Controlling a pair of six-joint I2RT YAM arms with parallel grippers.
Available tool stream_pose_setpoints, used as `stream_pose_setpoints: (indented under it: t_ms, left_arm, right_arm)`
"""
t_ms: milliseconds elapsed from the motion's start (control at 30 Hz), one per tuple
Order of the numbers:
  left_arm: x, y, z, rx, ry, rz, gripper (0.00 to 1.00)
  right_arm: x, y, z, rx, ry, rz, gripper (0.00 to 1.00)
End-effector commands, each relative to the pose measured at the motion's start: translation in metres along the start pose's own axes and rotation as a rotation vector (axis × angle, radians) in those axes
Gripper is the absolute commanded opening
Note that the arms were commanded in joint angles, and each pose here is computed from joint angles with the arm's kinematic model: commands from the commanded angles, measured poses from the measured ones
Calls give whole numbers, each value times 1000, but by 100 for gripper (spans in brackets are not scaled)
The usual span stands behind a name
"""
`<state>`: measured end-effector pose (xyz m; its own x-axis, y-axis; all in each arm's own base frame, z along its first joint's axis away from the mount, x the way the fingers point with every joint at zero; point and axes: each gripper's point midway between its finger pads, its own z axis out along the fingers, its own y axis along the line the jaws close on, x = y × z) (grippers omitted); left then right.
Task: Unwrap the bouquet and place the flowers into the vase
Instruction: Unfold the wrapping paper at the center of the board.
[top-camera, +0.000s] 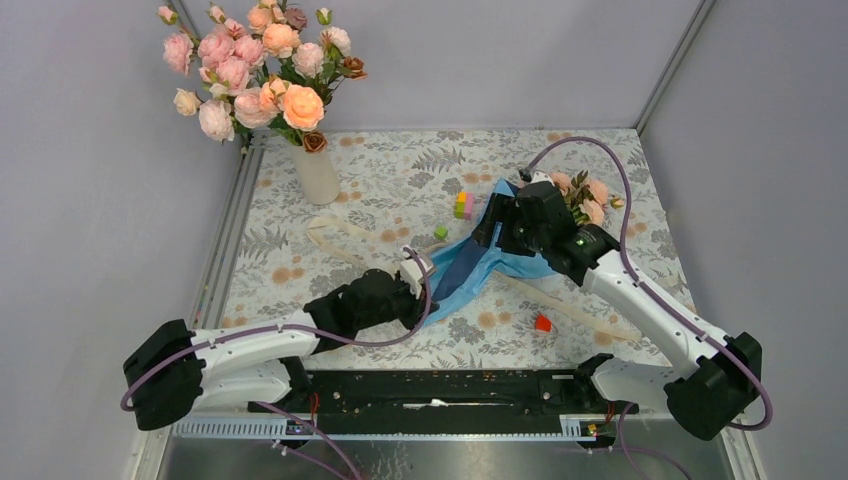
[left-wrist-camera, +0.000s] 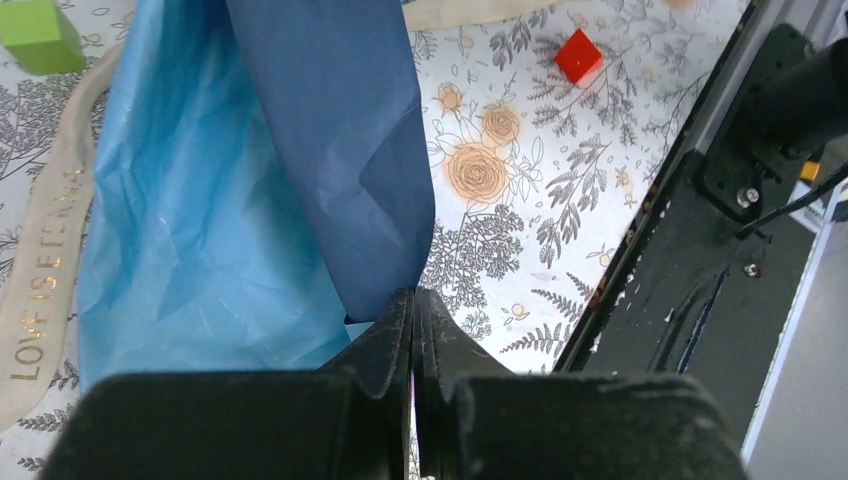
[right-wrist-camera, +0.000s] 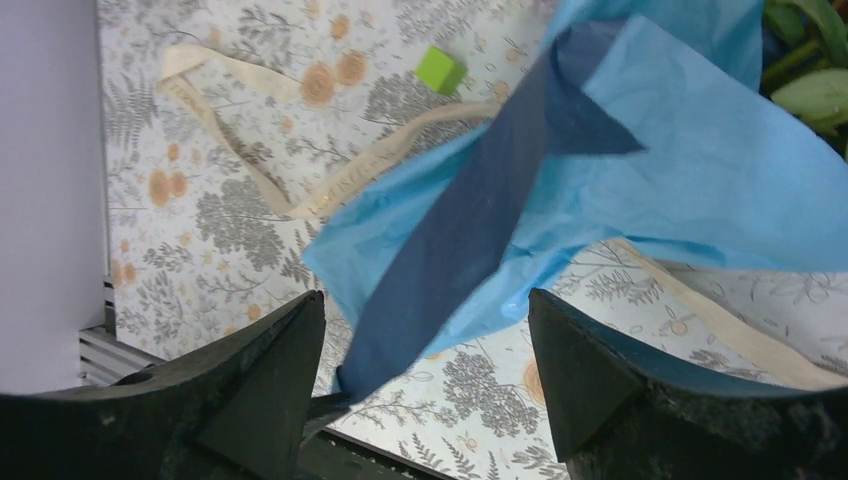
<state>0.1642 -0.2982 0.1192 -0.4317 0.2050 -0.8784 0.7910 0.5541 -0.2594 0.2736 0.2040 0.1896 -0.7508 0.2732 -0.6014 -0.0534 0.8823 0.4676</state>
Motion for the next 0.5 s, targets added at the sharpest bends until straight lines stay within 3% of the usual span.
stream_pose_setpoints:
  t_ms: [0, 233, 467]
  left_arm:
    - [-13, -9, 5, -9, -15, 92, 0]
    - [-5, -25, 8, -18, 0, 177, 0]
    - [-2, -33, 9, -7, 3, 203, 0]
  right_arm:
    - [-22, 28, -13, -67, -47, -71, 80]
    - [-27, -8, -14, 194, -75, -146, 78]
    - [-10, -48, -20, 328, -98, -100, 85]
